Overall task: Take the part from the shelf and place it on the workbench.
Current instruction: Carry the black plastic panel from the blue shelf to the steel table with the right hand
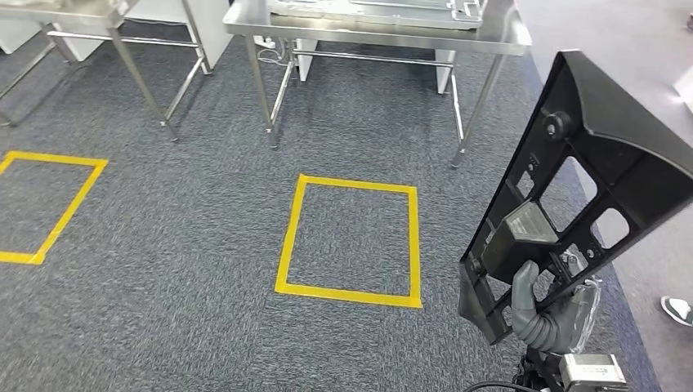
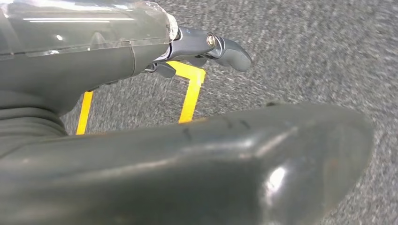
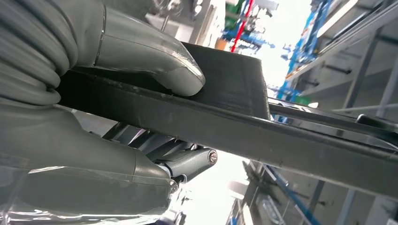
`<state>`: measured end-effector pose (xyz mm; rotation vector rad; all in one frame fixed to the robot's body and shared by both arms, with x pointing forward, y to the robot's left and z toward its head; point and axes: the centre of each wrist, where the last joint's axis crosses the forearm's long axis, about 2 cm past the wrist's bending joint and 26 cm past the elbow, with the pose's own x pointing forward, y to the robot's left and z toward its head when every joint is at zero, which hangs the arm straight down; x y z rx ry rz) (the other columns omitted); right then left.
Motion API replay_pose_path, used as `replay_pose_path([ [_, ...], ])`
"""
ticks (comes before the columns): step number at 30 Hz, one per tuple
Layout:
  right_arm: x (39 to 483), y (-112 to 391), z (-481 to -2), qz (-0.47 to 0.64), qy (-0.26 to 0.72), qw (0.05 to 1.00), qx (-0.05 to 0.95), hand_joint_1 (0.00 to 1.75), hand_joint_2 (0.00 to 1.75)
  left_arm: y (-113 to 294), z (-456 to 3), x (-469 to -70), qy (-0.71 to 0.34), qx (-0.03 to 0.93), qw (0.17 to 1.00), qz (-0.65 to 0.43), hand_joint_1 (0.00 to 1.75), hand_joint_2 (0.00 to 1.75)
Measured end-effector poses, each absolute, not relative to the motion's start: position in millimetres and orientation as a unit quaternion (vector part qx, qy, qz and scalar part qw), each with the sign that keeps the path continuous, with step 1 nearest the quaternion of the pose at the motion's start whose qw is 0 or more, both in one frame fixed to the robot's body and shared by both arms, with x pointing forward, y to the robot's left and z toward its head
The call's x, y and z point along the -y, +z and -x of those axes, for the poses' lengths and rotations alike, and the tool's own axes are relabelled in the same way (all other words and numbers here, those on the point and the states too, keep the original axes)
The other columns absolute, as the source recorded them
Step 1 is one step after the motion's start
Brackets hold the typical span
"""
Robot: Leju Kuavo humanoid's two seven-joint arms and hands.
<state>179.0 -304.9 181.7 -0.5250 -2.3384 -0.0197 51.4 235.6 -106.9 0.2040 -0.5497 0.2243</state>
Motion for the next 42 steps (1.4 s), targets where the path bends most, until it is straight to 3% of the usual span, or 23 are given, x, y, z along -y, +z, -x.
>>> replay_pose_path([
  [18,305.1,173.5,-185.3,0.267,0.032,0.448,0.853,1.75,1.75,-107.8,-48.0,-238.1,0.125,0.273,0.95,-0.089,0.0,0.0],
  [28,309.5,185.4,-203.7,0.27,0.047,0.438,0.856,1.75,1.75,-108.2,-45.6,-238.7,0.123,0.277,0.95,-0.083,0.0,0.0],
  [42,332.0,234.6,-316.0,0.226,0.097,0.427,0.87,1.75,1.75,-107.9,-47.9,-238.4,0.121,0.269,0.953,-0.077,0.0,0.0],
])
